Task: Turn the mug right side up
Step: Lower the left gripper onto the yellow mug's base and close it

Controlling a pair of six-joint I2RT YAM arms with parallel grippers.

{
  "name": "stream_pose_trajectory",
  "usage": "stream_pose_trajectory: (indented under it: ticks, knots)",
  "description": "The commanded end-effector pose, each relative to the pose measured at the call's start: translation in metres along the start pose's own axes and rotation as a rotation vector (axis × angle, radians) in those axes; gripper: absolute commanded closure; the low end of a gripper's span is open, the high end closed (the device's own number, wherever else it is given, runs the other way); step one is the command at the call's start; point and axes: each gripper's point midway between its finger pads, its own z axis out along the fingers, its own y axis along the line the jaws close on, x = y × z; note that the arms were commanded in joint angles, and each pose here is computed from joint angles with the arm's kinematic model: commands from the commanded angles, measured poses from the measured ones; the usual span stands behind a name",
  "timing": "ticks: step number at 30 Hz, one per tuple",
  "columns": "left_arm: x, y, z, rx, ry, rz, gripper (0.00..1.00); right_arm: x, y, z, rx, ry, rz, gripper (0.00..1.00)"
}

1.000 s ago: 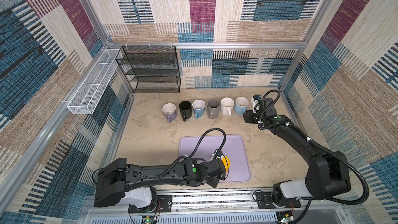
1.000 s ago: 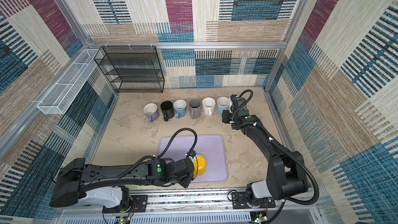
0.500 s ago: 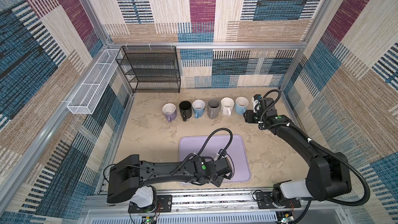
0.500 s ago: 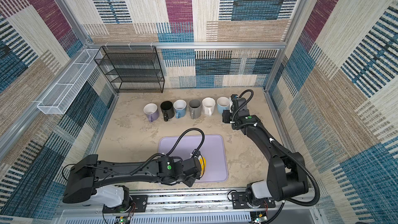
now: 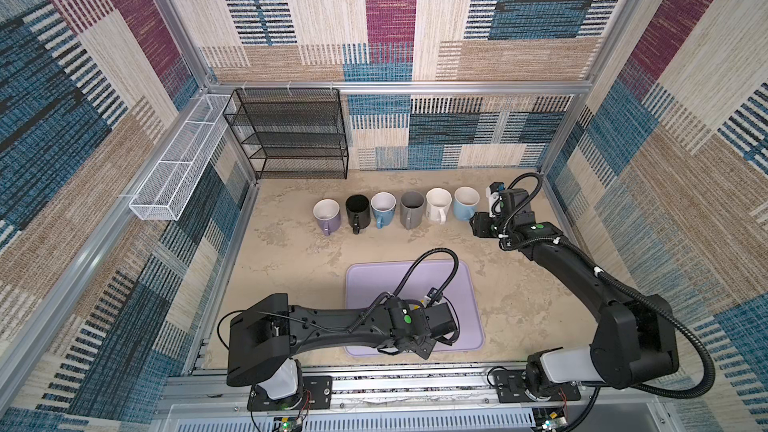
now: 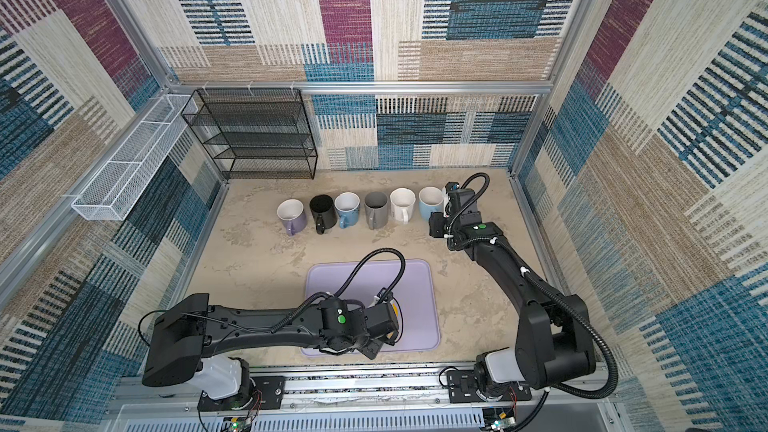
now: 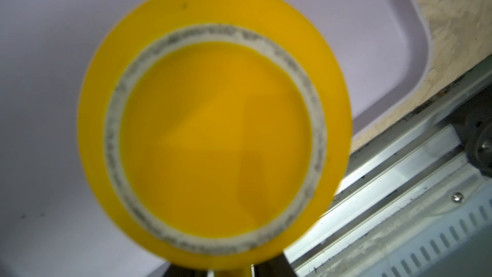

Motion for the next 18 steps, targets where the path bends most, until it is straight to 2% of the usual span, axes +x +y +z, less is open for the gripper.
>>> stream_pose_trajectory:
  ticks: [1, 9, 18]
  knots:
    - [-0.0027, 0.0055, -0.0009, -0.038, -0.007, 0.031, 0.76, -0.0041, 0.0003, -0.0021, 0.0, -0.018, 0.003, 0.41]
    - [-0.0037, 0.005, -0.0001, -0.046, 0.0, 0.041, 0.78, -0.0032, -0.0004, -0.0008, 0.003, -0.014, -0.003, 0.41]
    - [-0.0049, 0.0029, 0.0004, -0.048, 0.008, 0.055, 0.87, -0.0044, 0.0002, 0.0008, 0.001, -0.012, -0.003, 0.41]
